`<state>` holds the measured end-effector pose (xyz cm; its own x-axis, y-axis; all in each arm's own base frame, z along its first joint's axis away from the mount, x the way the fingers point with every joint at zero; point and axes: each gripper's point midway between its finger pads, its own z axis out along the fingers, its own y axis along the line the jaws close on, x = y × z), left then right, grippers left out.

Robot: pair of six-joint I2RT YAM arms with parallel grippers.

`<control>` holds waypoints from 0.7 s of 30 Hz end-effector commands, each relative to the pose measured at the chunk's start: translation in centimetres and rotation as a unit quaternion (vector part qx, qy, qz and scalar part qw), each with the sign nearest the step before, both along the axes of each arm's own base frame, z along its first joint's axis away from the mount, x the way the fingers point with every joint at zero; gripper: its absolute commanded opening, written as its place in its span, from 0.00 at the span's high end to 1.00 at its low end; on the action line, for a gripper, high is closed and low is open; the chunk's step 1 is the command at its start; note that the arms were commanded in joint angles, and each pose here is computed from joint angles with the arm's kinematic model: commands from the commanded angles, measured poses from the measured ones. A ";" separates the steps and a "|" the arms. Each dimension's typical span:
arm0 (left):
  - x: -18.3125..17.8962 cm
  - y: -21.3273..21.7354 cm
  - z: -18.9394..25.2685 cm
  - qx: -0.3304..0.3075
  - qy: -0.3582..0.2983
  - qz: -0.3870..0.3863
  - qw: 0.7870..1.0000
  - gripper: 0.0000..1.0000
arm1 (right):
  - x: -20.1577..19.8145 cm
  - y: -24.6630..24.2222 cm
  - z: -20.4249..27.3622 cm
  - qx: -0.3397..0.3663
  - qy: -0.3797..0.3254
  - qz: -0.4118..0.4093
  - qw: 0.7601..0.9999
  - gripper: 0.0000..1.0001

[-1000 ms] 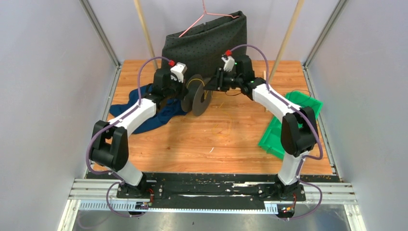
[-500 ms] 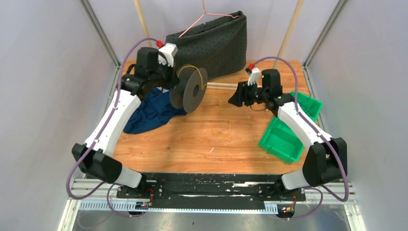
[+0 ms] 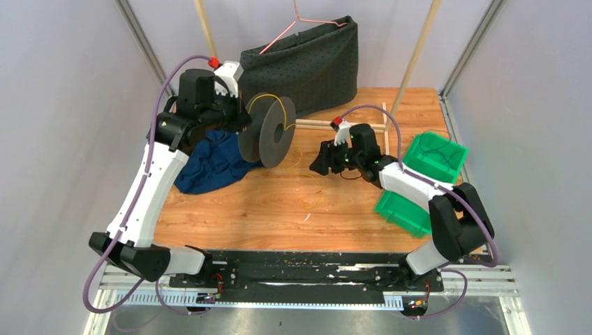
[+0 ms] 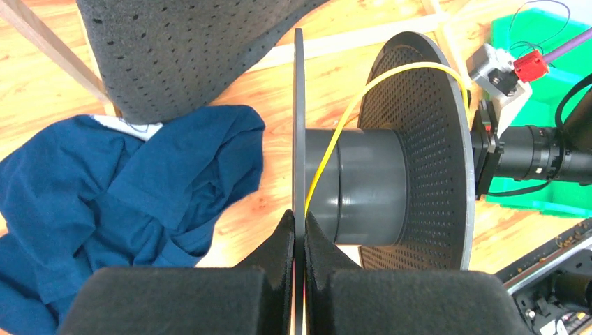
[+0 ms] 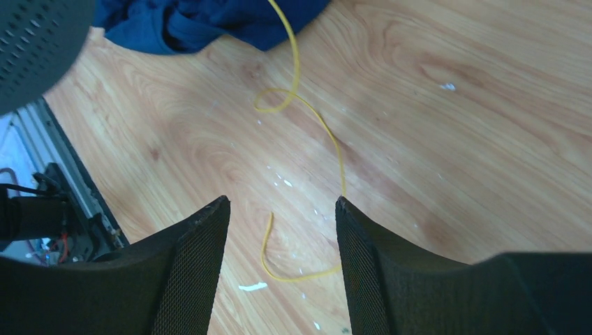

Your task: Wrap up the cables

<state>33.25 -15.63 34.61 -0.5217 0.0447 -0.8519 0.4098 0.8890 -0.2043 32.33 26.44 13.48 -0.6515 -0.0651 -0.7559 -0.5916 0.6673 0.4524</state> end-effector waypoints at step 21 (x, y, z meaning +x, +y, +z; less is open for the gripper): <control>-2.4 -0.3 2.2 -0.039 -0.025 -0.013 0.999 1.00 | 5.5 8.5 -2.2 0.114 0.040 -0.050 0.991 0.79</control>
